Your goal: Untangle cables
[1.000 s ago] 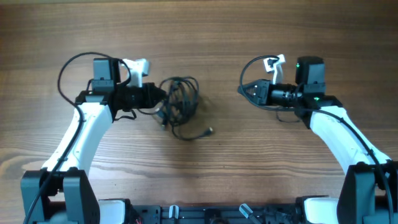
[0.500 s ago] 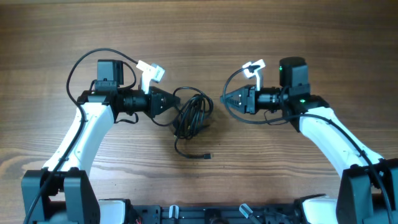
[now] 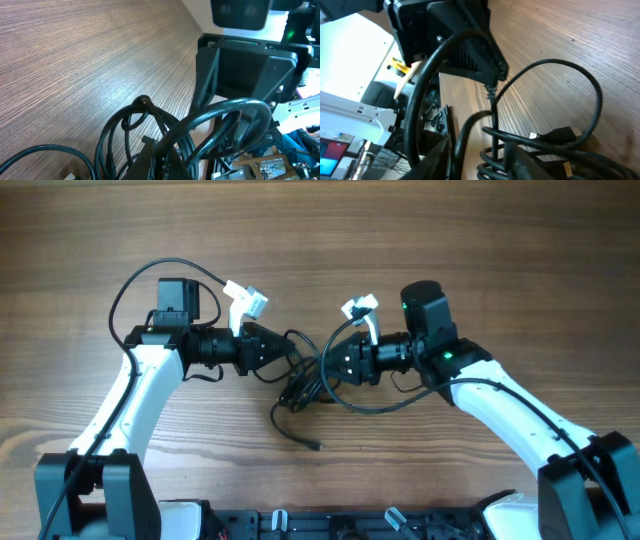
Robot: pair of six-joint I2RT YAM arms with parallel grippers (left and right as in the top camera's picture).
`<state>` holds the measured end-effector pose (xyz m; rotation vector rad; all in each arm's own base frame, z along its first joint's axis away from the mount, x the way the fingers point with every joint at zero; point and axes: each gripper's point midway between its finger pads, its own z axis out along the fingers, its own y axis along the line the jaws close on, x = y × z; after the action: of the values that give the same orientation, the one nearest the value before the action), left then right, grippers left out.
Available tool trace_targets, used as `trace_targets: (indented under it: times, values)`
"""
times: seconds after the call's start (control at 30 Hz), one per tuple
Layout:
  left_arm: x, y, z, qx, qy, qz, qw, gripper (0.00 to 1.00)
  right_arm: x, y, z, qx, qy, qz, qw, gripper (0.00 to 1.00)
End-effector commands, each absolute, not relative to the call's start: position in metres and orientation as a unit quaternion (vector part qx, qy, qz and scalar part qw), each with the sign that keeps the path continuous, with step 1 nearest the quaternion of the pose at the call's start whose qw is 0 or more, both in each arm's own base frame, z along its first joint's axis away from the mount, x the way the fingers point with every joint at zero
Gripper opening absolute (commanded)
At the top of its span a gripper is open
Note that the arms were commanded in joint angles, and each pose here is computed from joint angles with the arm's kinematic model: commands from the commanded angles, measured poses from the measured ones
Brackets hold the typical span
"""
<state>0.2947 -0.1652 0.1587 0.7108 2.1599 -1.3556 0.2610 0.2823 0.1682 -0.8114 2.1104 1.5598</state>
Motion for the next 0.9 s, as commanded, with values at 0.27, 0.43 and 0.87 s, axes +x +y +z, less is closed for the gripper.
trace_targets:
  times: [0.27, 0.43, 0.87]
  values:
    - [0.293, -0.167, 0.161, 0.258, 0.784, -0.509, 0.245, 0.09, 0.272, 0.296, 0.217, -0.278, 0.706, 0.611, 0.227, 0.04]
    - [0.297, -0.165, 0.159, 0.246, 0.794, -0.501, 0.243, 0.08, 0.273, 0.297, 0.23, -0.268, 0.695, 0.628, 0.223, 0.04]
    - [0.355, -0.078, 0.09, -0.052, 0.946, -0.235, 0.218, 0.06, 0.34, 0.256, 0.228, -0.117, 0.746, 0.593, 0.282, 0.04]
